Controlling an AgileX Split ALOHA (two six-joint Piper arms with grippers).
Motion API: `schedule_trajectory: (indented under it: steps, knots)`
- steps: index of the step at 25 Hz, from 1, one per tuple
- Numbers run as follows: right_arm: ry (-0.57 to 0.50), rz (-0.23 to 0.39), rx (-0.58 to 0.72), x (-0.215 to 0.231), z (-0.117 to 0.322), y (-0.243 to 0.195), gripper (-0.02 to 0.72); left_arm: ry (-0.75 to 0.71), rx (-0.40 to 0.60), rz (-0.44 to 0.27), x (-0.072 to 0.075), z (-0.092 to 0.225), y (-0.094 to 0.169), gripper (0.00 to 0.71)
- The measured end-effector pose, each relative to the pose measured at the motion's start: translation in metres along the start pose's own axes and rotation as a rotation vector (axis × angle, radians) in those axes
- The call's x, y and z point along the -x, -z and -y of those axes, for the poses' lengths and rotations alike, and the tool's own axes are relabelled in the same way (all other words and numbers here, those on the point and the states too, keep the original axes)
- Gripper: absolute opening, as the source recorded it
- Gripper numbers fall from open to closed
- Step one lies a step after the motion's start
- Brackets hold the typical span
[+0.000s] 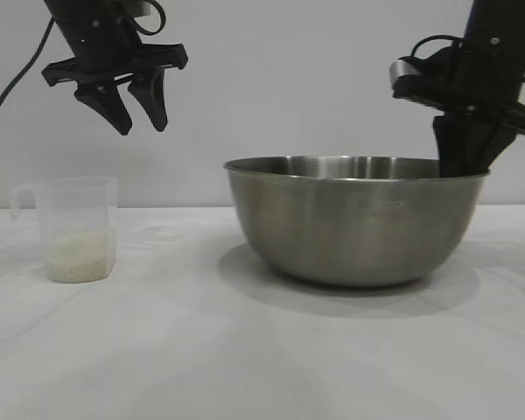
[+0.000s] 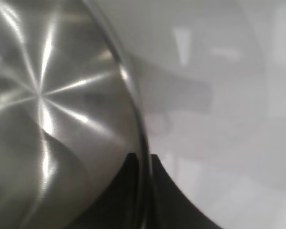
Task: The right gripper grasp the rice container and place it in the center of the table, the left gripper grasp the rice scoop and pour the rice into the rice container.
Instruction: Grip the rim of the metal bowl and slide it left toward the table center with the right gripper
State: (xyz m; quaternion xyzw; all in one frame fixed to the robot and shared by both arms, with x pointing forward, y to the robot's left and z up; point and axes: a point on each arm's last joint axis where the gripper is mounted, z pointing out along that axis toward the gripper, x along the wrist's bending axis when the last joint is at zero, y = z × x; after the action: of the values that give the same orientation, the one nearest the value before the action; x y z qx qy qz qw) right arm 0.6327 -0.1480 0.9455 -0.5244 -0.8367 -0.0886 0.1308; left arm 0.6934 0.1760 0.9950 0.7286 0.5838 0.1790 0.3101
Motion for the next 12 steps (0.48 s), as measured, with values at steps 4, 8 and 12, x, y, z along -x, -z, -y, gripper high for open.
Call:
schedule_trajectory:
  steps: [4,8,12]
  knots:
    - [0.013,0.014,0.028,0.0,-0.001,0.003,0.214,0.0,-0.002,0.0,0.0,0.0,0.0,0.326]
    - [0.077,0.032,0.113,-0.009,0.0,0.03,0.417,0.0,0.0,0.001,0.0,-0.001,0.002,0.326]
    - [0.128,0.062,0.326,-0.024,0.005,0.072,0.41,-0.001,0.01,0.001,0.001,-0.003,0.006,0.326]
